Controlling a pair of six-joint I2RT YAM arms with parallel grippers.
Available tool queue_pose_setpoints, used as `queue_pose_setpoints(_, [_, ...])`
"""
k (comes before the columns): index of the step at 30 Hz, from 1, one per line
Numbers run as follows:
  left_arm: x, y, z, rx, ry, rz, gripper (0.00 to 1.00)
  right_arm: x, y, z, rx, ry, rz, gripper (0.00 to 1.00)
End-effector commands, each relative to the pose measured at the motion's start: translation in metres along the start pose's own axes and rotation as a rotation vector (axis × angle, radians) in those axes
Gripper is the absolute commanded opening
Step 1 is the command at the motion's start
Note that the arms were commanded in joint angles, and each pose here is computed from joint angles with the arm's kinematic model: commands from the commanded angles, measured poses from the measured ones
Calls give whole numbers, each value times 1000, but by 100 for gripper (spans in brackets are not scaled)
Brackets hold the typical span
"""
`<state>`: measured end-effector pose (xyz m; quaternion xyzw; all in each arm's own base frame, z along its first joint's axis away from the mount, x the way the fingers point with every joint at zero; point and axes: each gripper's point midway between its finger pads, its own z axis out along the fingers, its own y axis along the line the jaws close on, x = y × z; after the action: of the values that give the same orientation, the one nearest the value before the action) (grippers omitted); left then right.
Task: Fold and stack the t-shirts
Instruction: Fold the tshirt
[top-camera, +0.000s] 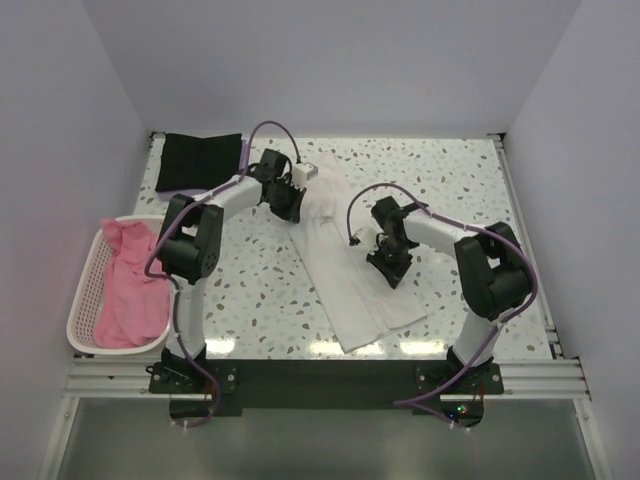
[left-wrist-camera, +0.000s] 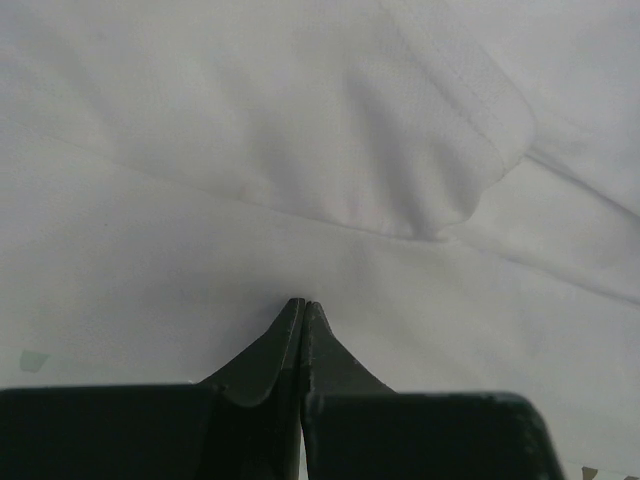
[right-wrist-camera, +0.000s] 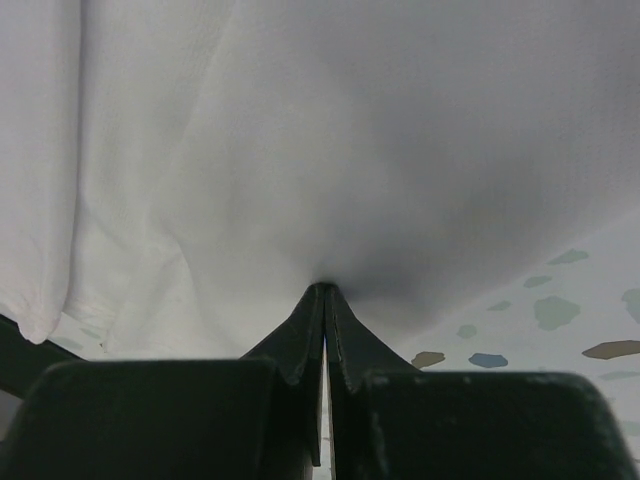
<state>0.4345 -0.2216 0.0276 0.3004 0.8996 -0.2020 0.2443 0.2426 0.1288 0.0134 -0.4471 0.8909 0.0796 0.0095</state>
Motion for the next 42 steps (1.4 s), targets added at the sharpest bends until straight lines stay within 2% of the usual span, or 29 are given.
queue_pose_setpoints(1, [7,11,14,-52,56,5,1,3,5,12,1,15,-13,0])
queue_pose_setpoints(7, [2,29,36,-82,70,36,0,8,46,34,-163,46,-52,0])
queue_pose_setpoints(15, [-50,39,46,-72,-20,114,1,-58,88,25,-373,-61,7,0])
queue_pose_setpoints(18, [-69,33,31,-49,-90,139,2,-76,87,2,-364,-119,-8,0])
queue_pose_setpoints(21, [-91,23,-1,-23,-188,161,3,-85,84,-25,-350,-176,-20,0])
queue_pose_setpoints(22, [-106,18,-24,-27,-238,179,3,-87,80,-39,-336,-207,-16,0])
queue_pose_setpoints(24, [-103,8,-35,-3,-254,180,4,-96,65,-59,-277,-263,-17,0])
queue_pose_setpoints(25, [-111,0,-54,1,-286,189,4,-100,54,-69,-243,-300,-3,0])
queue_pose_setpoints(28, [-95,-18,-67,48,-289,170,5,-112,13,-78,-102,-344,50,0])
queue_pose_setpoints(29, [-78,-22,-63,67,-258,143,5,-120,3,-83,-69,-363,77,0])
queue_pose_setpoints(34, [-47,-35,-60,117,-222,93,5,-141,-50,-76,83,-382,157,0])
queue_pose_setpoints(42, [-16,-31,-27,142,-155,12,5,-157,-82,-37,160,-345,212,0])
